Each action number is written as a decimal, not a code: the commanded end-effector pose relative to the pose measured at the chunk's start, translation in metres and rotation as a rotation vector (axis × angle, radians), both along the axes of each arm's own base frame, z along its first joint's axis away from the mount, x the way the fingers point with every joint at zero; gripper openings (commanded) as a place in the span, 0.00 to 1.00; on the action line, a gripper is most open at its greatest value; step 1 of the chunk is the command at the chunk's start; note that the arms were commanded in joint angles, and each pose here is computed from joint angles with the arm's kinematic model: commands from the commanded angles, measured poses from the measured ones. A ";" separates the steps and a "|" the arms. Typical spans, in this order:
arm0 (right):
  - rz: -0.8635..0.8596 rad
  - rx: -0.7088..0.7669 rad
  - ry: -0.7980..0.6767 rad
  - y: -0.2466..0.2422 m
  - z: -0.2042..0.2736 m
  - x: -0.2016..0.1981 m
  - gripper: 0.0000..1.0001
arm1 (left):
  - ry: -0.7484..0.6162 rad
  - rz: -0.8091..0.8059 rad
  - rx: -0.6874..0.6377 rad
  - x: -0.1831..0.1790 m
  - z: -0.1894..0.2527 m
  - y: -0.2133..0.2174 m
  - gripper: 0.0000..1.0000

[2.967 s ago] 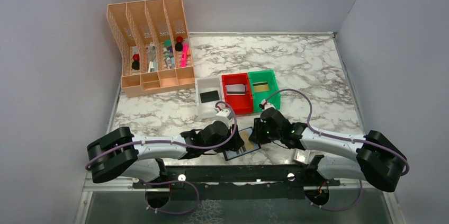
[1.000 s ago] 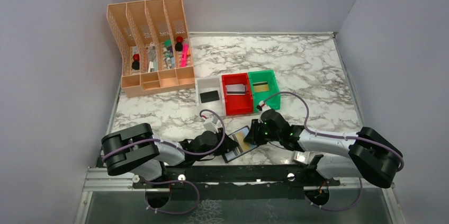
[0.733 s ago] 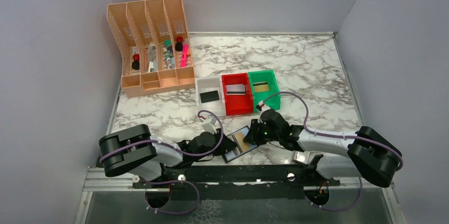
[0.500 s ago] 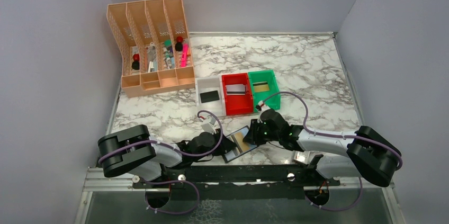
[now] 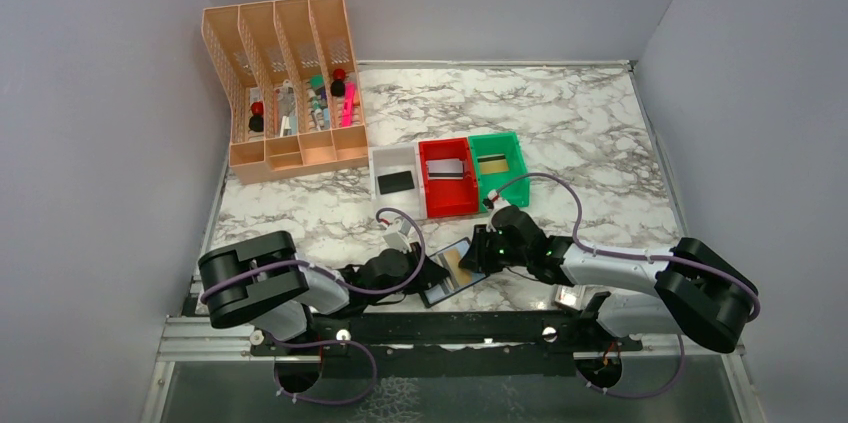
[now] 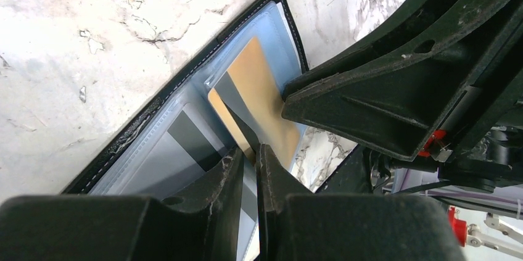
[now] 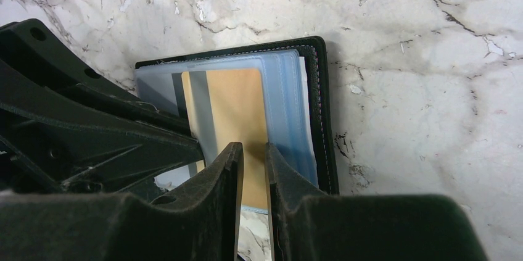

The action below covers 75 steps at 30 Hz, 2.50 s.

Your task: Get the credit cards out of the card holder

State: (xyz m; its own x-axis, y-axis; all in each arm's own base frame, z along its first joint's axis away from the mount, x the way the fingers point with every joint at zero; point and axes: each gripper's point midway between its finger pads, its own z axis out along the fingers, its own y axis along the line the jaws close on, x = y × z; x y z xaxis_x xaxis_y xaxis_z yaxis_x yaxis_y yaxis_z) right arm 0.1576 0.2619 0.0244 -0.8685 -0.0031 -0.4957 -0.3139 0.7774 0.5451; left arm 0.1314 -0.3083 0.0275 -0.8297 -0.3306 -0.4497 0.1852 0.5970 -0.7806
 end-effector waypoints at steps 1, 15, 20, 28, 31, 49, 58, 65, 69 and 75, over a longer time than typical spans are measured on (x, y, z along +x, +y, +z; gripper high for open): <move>0.015 -0.139 0.102 -0.028 -0.036 -0.024 0.25 | -0.004 -0.041 -0.003 -0.005 -0.002 -0.007 0.18; -0.004 -0.167 0.093 -0.033 -0.038 -0.022 0.26 | 0.016 -0.054 -0.001 -0.011 -0.011 0.002 0.00; -0.021 -0.182 0.081 -0.037 -0.037 -0.019 0.26 | 0.027 -0.034 0.000 -0.016 -0.012 0.022 0.00; -0.020 -0.185 0.080 -0.034 -0.036 -0.016 0.26 | 0.030 -0.054 0.085 -0.023 -0.017 0.037 0.00; -0.014 -0.175 0.071 -0.031 -0.031 -0.014 0.26 | 0.026 -0.039 0.101 -0.021 -0.015 0.042 0.00; 0.221 0.156 0.058 0.043 0.023 -0.020 0.36 | -0.037 -0.074 0.099 -0.019 0.008 0.038 0.00; 0.158 0.107 0.151 0.034 -0.017 -0.025 0.36 | -0.045 -0.077 0.088 -0.019 0.011 0.038 0.04; 0.167 0.139 0.175 0.037 -0.018 -0.030 0.35 | -0.083 -0.094 0.078 -0.016 0.021 0.031 0.19; 0.170 0.162 0.186 0.040 -0.017 -0.032 0.33 | -0.087 -0.124 0.063 -0.017 0.025 0.021 0.23; 0.160 0.148 0.187 0.037 -0.018 -0.032 0.32 | -0.072 -0.118 0.065 -0.015 0.020 0.016 0.11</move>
State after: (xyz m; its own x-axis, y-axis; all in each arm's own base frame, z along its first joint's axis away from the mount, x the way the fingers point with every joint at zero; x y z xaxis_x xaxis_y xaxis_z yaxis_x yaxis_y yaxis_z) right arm 0.1391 0.3125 0.0263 -0.9202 -0.0557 -0.3874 -0.3439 0.5878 0.7323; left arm 0.1145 -0.2785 0.0330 -0.8310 -0.1915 -0.5222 0.2834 0.6621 -0.6938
